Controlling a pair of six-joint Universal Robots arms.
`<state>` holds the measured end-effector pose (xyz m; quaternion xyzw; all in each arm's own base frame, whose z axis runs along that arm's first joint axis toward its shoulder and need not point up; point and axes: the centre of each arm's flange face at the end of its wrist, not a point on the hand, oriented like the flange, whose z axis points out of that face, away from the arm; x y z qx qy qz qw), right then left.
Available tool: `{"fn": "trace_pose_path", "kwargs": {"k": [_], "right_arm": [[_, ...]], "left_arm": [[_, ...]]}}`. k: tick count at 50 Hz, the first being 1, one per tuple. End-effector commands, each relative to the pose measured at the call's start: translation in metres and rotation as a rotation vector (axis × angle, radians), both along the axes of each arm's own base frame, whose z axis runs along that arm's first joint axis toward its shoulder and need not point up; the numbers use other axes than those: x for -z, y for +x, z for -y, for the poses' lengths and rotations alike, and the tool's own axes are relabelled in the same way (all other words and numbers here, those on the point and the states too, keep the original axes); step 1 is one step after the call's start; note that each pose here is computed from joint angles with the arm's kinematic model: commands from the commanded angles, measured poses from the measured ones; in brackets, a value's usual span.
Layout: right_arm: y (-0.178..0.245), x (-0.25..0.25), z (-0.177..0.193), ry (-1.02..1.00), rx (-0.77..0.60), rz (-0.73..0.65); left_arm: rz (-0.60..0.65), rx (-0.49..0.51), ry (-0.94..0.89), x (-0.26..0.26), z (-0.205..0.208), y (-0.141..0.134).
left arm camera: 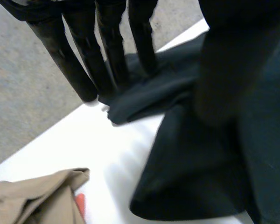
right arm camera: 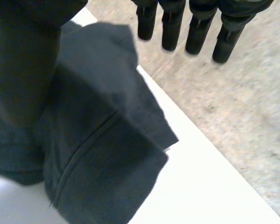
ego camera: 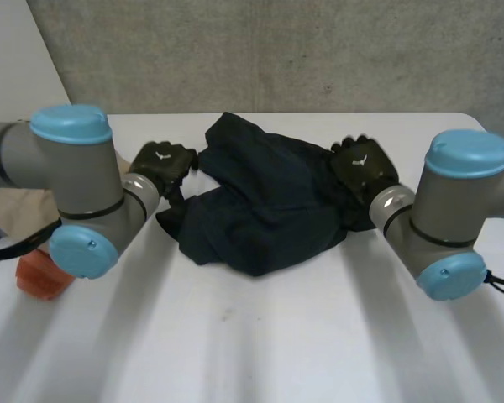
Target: Fold the laundry.
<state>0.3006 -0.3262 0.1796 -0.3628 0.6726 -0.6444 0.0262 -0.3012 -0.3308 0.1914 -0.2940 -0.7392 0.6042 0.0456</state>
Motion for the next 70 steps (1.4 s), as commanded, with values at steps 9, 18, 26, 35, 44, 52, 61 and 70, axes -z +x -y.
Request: {"fn": "trace_pose_path", "kwargs": {"k": [9, 18, 26, 35, 44, 52, 61, 70], "right_arm": [[-0.039, -0.079, -0.046, 0.116, 0.010, -0.080], [-0.072, -0.049, -0.069, 0.309, -0.038, -0.146], [-0.074, -0.005, -0.066, 0.288, -0.167, -0.160], [-0.068, 0.020, -0.029, 0.090, -0.155, -0.100], [-0.051, 0.037, 0.000, -0.027, -0.183, -0.062], [-0.039, 0.056, 0.023, -0.024, -0.198, -0.072], [-0.025, 0.071, 0.039, -0.056, -0.220, -0.100], [-0.025, 0.068, 0.047, -0.021, -0.165, -0.086]], "left_arm": [[-0.048, 0.048, -0.057, -0.073, -0.054, 0.019], [0.015, 0.166, 0.144, -0.024, -0.107, 0.016], [0.073, 0.175, 0.268, 0.028, -0.116, 0.008], [0.108, 0.075, 0.267, 0.053, -0.087, 0.005], [0.096, 0.036, 0.207, 0.049, -0.061, -0.002], [0.074, 0.014, 0.150, 0.046, -0.034, -0.014], [0.125, -0.003, 0.085, 0.050, -0.006, -0.026], [0.202, 0.021, 0.075, 0.063, 0.003, -0.036]]}}
